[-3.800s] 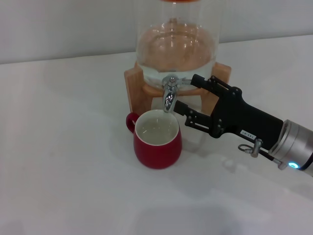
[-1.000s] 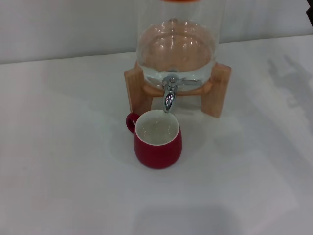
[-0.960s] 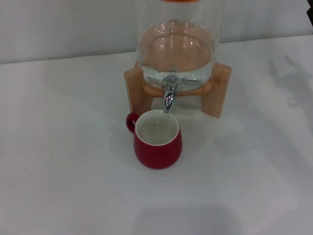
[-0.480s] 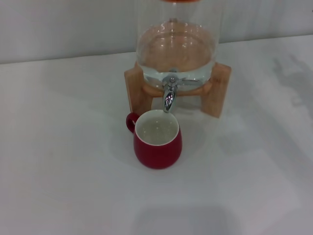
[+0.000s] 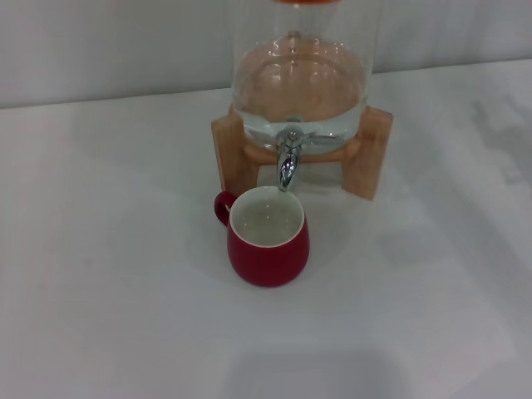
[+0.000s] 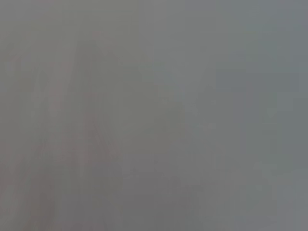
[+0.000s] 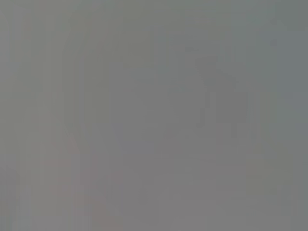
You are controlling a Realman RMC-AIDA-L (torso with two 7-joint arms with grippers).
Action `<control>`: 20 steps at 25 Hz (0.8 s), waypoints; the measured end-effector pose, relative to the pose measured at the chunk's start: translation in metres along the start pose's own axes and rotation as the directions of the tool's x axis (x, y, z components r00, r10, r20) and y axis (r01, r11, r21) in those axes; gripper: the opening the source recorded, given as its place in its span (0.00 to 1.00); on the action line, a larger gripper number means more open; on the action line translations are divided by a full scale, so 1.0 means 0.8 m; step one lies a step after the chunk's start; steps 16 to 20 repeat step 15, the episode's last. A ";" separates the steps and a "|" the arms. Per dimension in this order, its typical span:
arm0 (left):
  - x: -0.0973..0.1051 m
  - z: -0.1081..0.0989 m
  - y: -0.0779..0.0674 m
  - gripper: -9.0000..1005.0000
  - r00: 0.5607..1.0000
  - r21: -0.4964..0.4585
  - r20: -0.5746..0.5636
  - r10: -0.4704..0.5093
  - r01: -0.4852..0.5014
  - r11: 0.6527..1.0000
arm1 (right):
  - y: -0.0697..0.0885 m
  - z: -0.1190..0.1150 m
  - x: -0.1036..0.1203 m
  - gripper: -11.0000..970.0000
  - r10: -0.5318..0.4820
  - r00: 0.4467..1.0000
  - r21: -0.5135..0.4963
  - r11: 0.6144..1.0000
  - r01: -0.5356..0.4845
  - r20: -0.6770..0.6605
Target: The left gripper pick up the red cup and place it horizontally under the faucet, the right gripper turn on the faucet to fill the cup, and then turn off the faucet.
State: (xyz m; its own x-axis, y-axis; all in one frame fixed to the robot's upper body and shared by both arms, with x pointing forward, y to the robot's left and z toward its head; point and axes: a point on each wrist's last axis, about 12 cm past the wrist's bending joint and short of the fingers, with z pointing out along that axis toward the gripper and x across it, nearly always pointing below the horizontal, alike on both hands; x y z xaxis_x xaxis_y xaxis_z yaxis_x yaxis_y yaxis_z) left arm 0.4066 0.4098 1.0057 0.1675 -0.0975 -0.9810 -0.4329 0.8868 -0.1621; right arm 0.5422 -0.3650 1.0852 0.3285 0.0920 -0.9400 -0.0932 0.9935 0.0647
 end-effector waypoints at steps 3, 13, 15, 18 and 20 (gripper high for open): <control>0.000 0.001 -0.001 0.84 1.000 0.005 0.000 0.000 0.000 1.000 | 0.000 -0.001 0.000 0.56 0.009 1.000 0.005 1.000 -0.009 0.000; 0.001 0.001 -0.002 0.84 1.000 0.008 -0.011 0.002 -0.001 1.000 | -0.002 -0.001 0.000 0.85 0.017 1.000 0.016 1.000 -0.017 0.003; 0.002 0.001 -0.001 0.84 1.000 0.006 -0.011 0.002 -0.002 1.000 | -0.002 -0.002 0.000 0.85 0.019 1.000 0.020 1.000 -0.019 0.004; 0.002 0.001 -0.001 0.84 1.000 0.006 -0.011 0.002 -0.002 1.000 | -0.002 -0.002 0.000 0.85 0.019 1.000 0.020 1.000 -0.019 0.004; 0.002 0.001 -0.001 0.84 1.000 0.006 -0.011 0.002 -0.002 1.000 | -0.002 -0.002 0.000 0.85 0.019 1.000 0.020 1.000 -0.019 0.004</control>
